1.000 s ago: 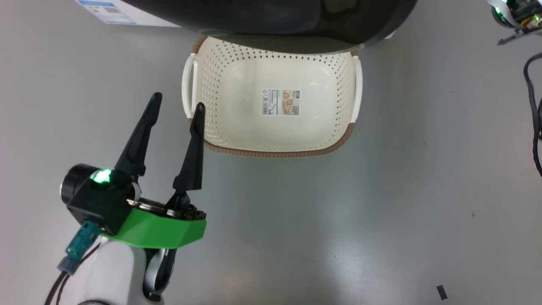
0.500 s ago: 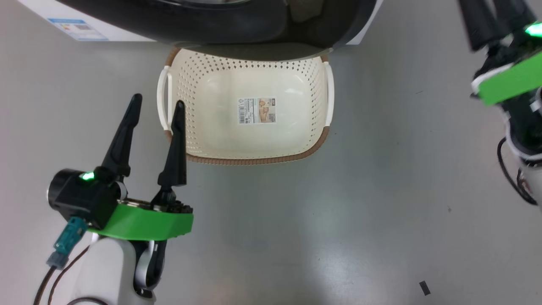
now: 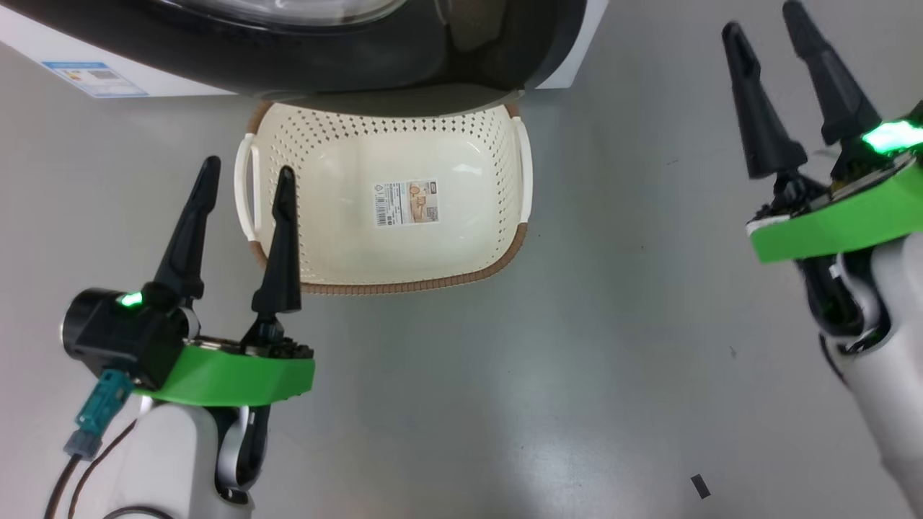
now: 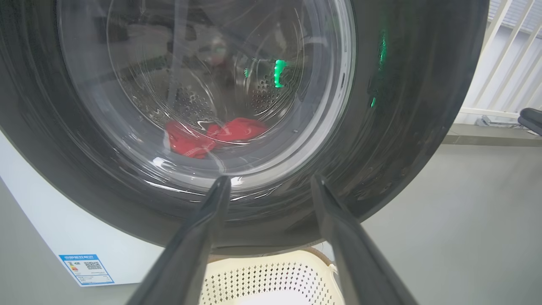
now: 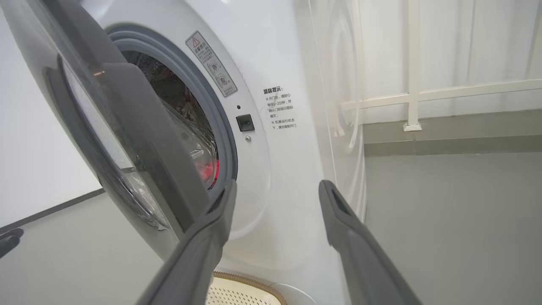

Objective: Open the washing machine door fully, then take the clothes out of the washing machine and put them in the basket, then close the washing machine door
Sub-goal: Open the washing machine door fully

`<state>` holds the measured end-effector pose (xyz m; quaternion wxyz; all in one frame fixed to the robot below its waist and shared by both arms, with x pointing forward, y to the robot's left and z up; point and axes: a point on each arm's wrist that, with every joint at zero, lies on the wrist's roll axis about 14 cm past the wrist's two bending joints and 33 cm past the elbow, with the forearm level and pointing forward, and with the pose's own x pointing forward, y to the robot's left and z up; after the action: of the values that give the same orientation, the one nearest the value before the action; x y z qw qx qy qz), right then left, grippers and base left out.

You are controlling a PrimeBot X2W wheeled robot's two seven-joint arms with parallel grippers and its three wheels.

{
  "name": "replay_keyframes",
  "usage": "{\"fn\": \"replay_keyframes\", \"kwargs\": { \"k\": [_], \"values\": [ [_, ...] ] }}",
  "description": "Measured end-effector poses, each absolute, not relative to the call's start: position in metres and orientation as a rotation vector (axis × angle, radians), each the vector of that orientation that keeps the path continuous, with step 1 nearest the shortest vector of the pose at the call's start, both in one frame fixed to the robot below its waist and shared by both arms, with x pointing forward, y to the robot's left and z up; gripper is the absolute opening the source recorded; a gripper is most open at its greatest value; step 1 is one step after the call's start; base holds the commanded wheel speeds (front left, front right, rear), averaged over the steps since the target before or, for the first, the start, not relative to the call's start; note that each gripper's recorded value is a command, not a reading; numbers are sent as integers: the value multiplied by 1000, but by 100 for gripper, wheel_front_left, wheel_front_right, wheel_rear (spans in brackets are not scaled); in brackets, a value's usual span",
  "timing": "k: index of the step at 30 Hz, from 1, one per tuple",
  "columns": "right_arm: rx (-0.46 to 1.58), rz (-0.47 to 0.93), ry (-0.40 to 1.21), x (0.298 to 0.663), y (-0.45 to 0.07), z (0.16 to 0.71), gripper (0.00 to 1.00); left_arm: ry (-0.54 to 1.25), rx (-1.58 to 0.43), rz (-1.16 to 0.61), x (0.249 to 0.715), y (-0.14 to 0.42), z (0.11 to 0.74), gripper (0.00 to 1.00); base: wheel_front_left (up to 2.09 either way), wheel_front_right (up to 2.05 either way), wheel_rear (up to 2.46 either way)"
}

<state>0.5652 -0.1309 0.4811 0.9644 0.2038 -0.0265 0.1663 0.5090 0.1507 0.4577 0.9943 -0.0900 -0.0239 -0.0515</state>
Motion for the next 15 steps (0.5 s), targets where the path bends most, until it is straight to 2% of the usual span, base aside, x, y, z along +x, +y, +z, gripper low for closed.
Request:
{"fn": "replay_keyframes", "kwargs": {
  "k": [15],
  "values": [
    [320, 187, -94, 522, -145, 474, 100, -80, -183, -116, 513, 145, 468, 100, 0, 0, 0]
  ]
}}
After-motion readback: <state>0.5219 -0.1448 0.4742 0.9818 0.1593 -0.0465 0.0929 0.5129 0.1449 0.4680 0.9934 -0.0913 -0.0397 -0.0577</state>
